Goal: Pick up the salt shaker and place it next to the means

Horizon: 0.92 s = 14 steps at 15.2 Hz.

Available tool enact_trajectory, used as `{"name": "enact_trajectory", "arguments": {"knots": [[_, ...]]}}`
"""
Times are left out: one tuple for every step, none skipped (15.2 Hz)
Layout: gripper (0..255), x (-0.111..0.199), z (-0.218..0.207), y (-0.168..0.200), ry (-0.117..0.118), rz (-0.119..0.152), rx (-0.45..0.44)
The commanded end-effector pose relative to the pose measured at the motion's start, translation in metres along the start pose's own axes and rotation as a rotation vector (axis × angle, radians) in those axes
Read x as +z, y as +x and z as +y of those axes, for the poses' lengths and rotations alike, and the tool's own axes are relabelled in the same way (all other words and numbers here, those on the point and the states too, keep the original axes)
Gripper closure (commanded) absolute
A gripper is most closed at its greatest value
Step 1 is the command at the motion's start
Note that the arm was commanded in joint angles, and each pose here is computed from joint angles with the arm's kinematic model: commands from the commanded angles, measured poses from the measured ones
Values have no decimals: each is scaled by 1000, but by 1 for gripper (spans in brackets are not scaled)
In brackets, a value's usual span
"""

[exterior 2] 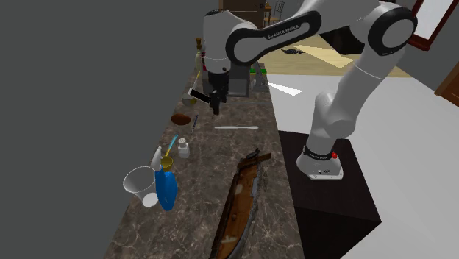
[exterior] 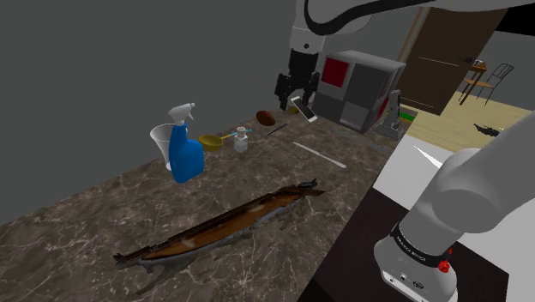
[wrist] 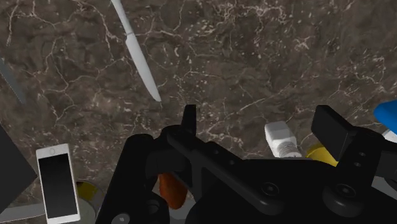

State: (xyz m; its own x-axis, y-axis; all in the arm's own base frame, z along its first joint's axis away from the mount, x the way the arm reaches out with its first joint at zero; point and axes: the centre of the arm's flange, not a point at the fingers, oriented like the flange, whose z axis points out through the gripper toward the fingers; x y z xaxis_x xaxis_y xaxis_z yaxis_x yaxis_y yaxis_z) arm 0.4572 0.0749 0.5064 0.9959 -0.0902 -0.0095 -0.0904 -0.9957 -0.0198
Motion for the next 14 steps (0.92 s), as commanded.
{"name": "enact_trajectory", "arguments": {"knots": [[0, 14, -14, 19, 0, 0, 3], [0, 20, -21, 28, -1, 0, 5], [0, 27, -28, 38, -1, 0, 6], [0, 33, -35, 47, -2, -1, 7], [0, 39, -41, 56, -2, -1, 9], [0, 46, -48, 66, -3, -1, 10], [0, 52, -55, 75, -3, -1, 12], [0, 59, -62, 85, -4, -1, 13], [0, 65, -68, 94, -4, -1, 14], [0, 72, -75, 103, -5, -2, 16], [0, 78, -82, 113, -5, -2, 17], [0, 85, -88, 122, -6, -2, 19], [0, 92, -95, 132, -6, -2, 20], [0, 97, -101, 140, -7, -2, 21]]}}
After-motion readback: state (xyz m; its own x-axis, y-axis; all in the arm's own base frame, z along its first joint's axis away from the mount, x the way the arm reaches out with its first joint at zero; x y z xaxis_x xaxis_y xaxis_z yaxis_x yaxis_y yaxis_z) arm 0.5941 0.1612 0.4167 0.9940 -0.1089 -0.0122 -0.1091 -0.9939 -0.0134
